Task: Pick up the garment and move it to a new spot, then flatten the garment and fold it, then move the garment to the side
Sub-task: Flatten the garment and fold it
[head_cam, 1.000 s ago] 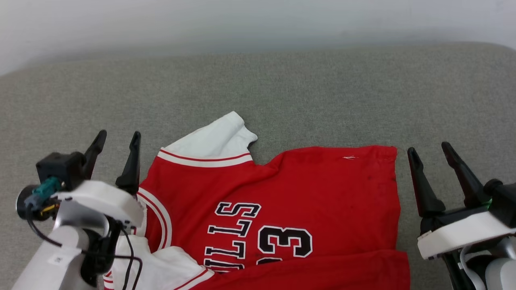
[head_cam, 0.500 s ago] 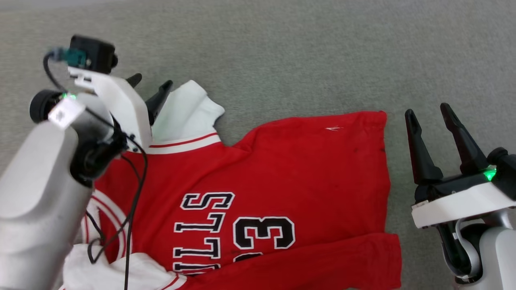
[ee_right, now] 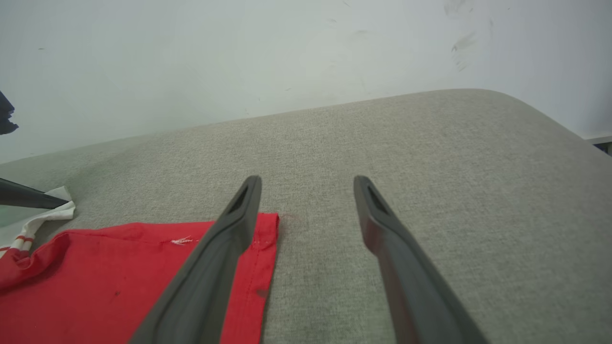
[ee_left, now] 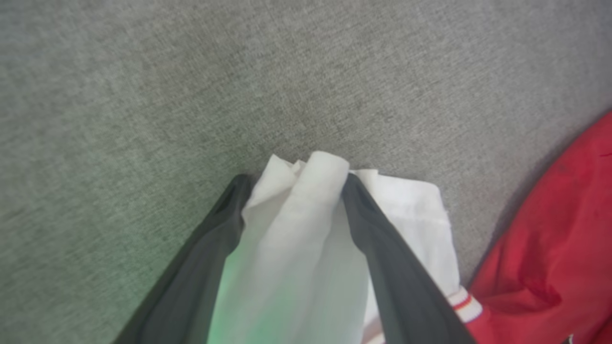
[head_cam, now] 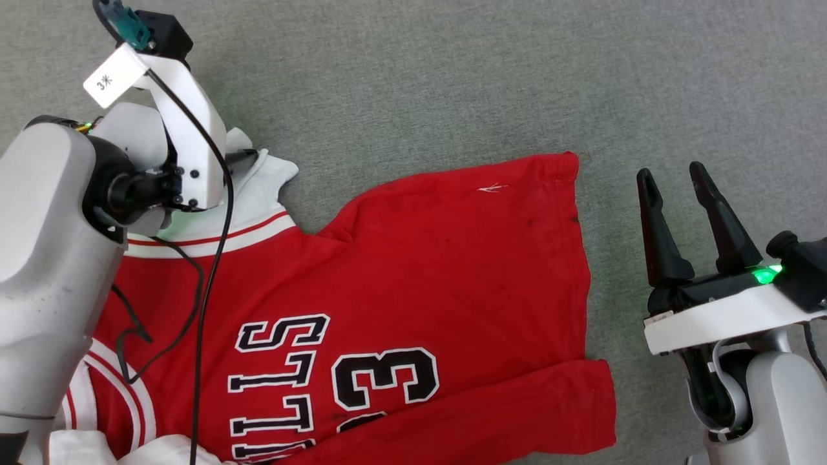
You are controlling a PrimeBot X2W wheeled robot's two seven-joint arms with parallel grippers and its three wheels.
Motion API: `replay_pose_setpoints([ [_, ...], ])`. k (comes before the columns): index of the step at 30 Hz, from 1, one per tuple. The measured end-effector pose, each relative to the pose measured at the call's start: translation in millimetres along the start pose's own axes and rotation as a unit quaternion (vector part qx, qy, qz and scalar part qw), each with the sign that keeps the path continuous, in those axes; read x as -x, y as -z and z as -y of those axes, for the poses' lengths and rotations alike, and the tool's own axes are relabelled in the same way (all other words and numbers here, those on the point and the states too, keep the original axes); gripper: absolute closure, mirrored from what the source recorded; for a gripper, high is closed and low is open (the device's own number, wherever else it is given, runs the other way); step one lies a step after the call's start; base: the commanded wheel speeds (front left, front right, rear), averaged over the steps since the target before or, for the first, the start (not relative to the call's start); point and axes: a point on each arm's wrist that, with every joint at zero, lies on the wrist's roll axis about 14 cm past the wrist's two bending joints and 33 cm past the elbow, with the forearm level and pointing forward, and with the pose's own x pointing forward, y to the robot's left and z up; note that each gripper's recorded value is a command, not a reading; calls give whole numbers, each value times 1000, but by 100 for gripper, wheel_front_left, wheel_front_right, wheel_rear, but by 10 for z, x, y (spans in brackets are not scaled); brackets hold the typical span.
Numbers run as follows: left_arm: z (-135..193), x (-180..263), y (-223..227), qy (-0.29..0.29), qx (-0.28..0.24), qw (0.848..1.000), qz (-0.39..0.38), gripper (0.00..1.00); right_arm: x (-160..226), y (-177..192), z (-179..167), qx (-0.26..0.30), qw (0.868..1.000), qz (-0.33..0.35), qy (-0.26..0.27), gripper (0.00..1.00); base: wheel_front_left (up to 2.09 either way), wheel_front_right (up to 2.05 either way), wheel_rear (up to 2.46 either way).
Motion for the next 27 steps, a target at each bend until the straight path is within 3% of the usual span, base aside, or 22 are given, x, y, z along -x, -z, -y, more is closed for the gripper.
replay_pose_setpoints([
  [2,2,-16,25,-4,-1,1000,-19,100,0,36,41,-4,1000,-5,6,0,0,0,0],
  [7,-5,-20,39,-11,-9,1000,-22,100,-76,110,76,-23,999,-29,0,0,0,0,0],
  [15,-34,125,-102,-28,-16,998,50,100,-284,416,110,-22,985,-165,-41,0,0,0,0],
  [20,-13,320,-268,-20,-4,993,116,100,-409,550,-114,7,965,-243,-99,0,0,0,0],
  [27,-79,581,-396,-32,-13,984,174,100,-468,820,-324,57,920,-356,-152,0,0,0,0],
])
